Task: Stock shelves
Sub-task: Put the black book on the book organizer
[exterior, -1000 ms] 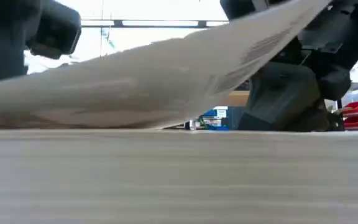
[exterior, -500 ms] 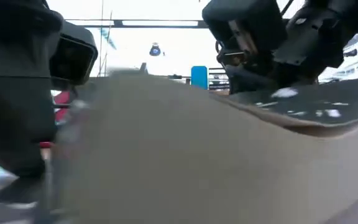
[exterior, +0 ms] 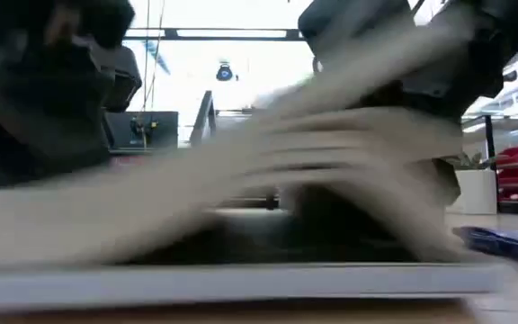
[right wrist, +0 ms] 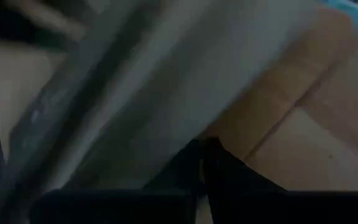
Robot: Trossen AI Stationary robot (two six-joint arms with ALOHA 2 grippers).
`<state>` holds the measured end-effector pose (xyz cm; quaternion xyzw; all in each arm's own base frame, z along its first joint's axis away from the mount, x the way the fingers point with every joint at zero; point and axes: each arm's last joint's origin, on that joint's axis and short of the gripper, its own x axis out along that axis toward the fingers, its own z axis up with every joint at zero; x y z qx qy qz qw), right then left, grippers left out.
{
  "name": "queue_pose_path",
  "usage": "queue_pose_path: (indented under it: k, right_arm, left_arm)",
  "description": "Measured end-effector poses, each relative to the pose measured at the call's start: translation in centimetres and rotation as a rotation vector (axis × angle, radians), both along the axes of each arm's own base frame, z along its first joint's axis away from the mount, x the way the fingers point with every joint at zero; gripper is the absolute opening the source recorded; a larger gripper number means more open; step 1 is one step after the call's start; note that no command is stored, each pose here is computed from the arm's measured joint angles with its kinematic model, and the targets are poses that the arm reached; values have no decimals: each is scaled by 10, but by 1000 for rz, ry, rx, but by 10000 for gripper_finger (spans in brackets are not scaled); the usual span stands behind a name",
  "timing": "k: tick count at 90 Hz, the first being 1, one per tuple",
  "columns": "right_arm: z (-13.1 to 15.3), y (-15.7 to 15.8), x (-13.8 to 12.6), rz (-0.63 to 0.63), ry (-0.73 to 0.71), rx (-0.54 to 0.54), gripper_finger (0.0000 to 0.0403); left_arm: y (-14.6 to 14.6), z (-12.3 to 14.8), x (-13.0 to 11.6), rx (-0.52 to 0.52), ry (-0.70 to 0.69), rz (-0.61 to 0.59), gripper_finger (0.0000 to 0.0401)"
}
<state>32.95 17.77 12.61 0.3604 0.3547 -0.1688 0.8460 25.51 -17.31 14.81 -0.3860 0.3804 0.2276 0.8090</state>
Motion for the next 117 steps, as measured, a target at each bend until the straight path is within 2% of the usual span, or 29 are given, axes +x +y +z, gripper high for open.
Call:
queue_pose_path:
  k: [14, 29, 38, 48, 71, 84, 91, 98, 106, 117]
  right_arm:
    - [0, 1, 0, 8, 1, -3, 0]
    - [0, 6, -3, 23, 8, 5, 0]
    - [0, 10, -6, 30, 8, 10, 0]
    - [0, 12, -7, 36, 8, 10, 0]
    - [0, 13, -7, 61, -1, -7, 0]
    - [0, 11, -6, 74, -5, -24, 0]
    - [0, 10, -5, 80, -4, -35, 0]
    - [0, 10, -5, 75, -9, -48, 0]
    - [0, 11, -6, 66, -20, -69, 0]
    - [1, 18, -10, 76, -32, -91, 0]
  left_arm:
    - [7, 22, -10, -2, 8, 1, 140]
    - [1, 21, -11, -74, 42, -55, 141]
    - [-1, 13, -10, -71, 74, -67, 148]
    - [-3, 9, -5, -89, 48, -64, 169]
    - [-6, -5, 9, -152, 36, -69, 250]
    - [-5, -15, 19, -166, 18, -65, 262]
    - [-4, -18, 24, -174, -3, -86, 248]
    - [-3, -18, 26, -176, -11, -95, 215]
    - [-2, -17, 27, -171, -17, -96, 153]
    - [-2, -16, 29, -161, -41, -97, 47]
